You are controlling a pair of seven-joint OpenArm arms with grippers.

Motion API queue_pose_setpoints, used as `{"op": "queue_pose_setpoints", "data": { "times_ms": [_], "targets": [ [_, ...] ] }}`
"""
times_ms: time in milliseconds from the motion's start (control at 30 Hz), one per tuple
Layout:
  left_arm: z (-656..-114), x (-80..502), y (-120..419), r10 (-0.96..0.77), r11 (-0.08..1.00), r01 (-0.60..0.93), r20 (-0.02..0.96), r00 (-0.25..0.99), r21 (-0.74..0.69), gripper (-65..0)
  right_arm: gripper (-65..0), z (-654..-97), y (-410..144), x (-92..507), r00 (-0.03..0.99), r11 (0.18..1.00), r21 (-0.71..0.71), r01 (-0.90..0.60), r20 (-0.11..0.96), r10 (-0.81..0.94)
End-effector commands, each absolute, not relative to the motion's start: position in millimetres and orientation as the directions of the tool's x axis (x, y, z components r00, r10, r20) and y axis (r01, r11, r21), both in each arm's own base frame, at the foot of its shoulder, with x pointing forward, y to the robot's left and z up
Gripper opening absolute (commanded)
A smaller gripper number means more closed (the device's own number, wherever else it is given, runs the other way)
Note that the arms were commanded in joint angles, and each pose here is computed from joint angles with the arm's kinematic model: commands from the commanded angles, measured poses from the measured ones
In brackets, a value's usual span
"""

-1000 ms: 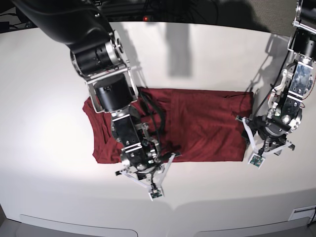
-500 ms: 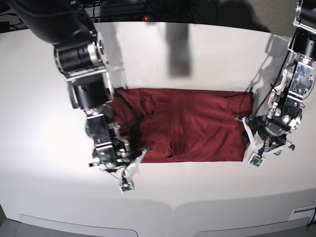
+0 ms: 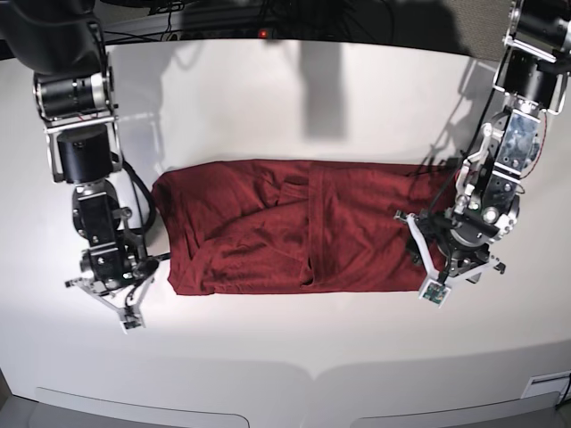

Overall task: Fold the T-shirt properly
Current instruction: 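Slide the right gripper to the shirt's end opposite the left gripper and grasp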

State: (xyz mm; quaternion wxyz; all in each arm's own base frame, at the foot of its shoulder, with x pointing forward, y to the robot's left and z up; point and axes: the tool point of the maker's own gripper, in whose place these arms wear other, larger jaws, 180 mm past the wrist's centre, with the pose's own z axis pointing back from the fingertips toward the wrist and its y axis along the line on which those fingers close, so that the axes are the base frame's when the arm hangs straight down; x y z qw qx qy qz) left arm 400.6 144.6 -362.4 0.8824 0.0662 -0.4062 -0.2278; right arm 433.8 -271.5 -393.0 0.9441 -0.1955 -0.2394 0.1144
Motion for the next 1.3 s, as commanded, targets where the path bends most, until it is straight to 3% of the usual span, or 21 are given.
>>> {"op": "queue_pose_setpoints", "data": {
  "times_ms": [0, 100, 200, 367, 667, 1000, 1267],
  "targets": [
    [-342.9, 413.6, 149.4, -0.459, 0.887, 0.322, 0.717, 0.525, 0.332, -34.1, -33.1, -368.5, -280.8, 450.0, 0.835, 0.895, -0.438, -0.087, 0.459, 0.305],
    [-342.9, 413.6, 149.5, -0.459, 0.887, 0.322, 0.717, 0.525, 0.332, -34.1, -23.7, -364.4, -289.7, 451.0, 0.829, 0.89, -0.449, -0.077, 0.467, 0.308],
    [-343.1, 413.5, 149.5, -0.459, 0.887, 0.322, 0.716, 0.526, 0.332, -34.1, -21.8, -373.9, -285.1, 438.0, 0.876, 0.919, -0.389, -0.07, 0.416, 0.243],
    [-343.2, 413.4, 149.4, -0.459, 0.887, 0.322, 0.716, 0.526, 0.332, -34.1, -21.8, -388.4, -240.3, 425.2, 0.909, 1.0, -0.018, -0.006, 0.416, 0.013],
    [-343.1, 413.5, 149.4, -0.459, 0.887, 0.322, 0.716, 0.526, 0.332, -34.1, -21.8, -372.9, -210.6, 426.1, 0.883, 0.916, 0.387, 0.107, 0.386, -0.267],
    [-344.6, 412.4, 150.5, -0.46, 0.887, 0.322, 0.709, 0.535, 0.332, -34.1, -21.8, -406.5, -134.8, 387.5, 0.952, 0.855, 0.519, -0.015, 0.27, -0.147],
    [-344.4, 412.5, 150.3, -0.459, 0.887, 0.322, 0.71, 0.534, 0.332, -34.1, -23.8, -390.4, -115.0, 395.9, 0.943, 0.816, 0.567, -0.113, 0.321, -0.093]
  ]
}}
